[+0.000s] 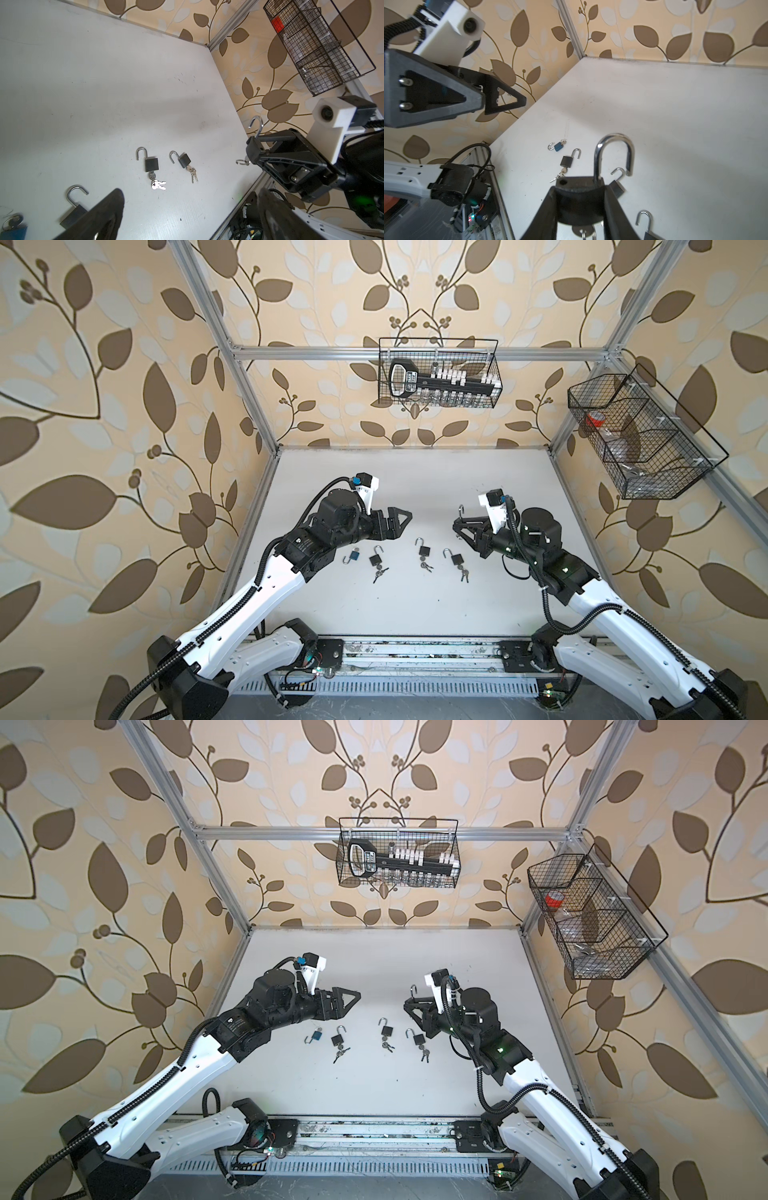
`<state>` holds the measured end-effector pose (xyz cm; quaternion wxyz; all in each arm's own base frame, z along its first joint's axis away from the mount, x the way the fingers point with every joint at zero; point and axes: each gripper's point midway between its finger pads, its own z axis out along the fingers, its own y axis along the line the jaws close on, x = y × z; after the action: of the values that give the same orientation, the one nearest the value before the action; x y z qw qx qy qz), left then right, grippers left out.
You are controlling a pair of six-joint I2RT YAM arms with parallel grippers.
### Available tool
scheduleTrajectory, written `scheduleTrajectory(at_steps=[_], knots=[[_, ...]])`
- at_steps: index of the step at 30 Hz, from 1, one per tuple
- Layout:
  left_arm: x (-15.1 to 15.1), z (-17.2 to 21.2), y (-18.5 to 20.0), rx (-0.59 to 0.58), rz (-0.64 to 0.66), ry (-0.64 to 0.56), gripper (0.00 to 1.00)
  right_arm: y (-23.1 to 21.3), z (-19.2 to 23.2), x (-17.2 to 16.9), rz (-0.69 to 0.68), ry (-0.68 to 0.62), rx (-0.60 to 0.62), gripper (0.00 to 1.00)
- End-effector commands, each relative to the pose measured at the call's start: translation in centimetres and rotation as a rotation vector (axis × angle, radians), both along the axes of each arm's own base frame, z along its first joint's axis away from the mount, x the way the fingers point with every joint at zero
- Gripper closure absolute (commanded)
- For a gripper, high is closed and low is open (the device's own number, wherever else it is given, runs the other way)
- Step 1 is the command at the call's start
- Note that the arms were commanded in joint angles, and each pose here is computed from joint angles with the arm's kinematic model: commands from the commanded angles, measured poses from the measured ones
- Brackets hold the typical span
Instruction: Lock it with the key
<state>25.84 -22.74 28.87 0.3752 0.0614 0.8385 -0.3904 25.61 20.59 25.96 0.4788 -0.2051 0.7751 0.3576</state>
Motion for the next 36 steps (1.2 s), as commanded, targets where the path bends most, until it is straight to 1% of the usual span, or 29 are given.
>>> scheduleTrajectory(at_steps=[1, 5, 7, 10, 12, 14, 17, 20, 24, 28, 32, 36], knots=[[-0.5, 4.3, 0.1, -0.011, -0.053, -0.133, 0.01, 2.2, 2.9, -1.9, 0.216, -0.083, 0.034, 1.00], [-0.7, 5.7, 0.6, 0.035, -0.074, -0.228, 0.01, 3.5, 3.3, -3.2, 0.360, -0.088, 0.027, 1.00], [-1.3, 6.7, 0.1, 0.022, -0.121, -0.271, 0.02, 4.2, 3.7, -4.0, 0.444, -0.074, 0.039, 1.00], [-2.8, 8.7, -1.2, -0.046, -0.239, -0.355, 0.07, 5.1, 4.2, -4.8, 0.546, -0.048, 0.059, 1.00], [-3.8, 9.9, -2.1, -0.100, -0.312, -0.399, 0.12, 5.3, 5.0, -5.1, 0.577, -0.054, 0.076, 1.00], [-4.5, 10.9, -3.0, -0.146, -0.387, -0.416, 0.17, 5.5, 5.5, -5.1, 0.591, -0.054, 0.089, 1.00], [-5.4, 11.5, -4.7, -0.187, -0.516, -0.401, 0.20, 5.9, 5.8, -5.2, 0.616, -0.040, 0.101, 1.00], [-5.6, 11.5, -5.8, -0.206, -0.598, -0.372, 0.21, 6.3, 5.7, -5.2, 0.619, -0.032, 0.097, 1.00], [-5.5, 11.4, -6.6, -0.209, -0.631, -0.354, 0.21, 7.0, 6.1, -5.8, 0.654, -0.028, 0.119, 1.00], [-6.4, 11.3, -7.5, -0.215, -0.688, -0.347, 0.22, 8.0, 6.3, -6.6, 0.704, -0.022, 0.120, 1.00], [-7.2, 11.0, -8.3, -0.221, -0.746, -0.323, 0.28, 8.4, 6.8, -7.1, 0.731, -0.032, 0.139, 1.00], [-7.8, 10.6, -8.6, -0.211, -0.775, -0.306, 0.35, 8.2, 7.5, -7.0, 0.713, -0.061, 0.145, 1.00]])
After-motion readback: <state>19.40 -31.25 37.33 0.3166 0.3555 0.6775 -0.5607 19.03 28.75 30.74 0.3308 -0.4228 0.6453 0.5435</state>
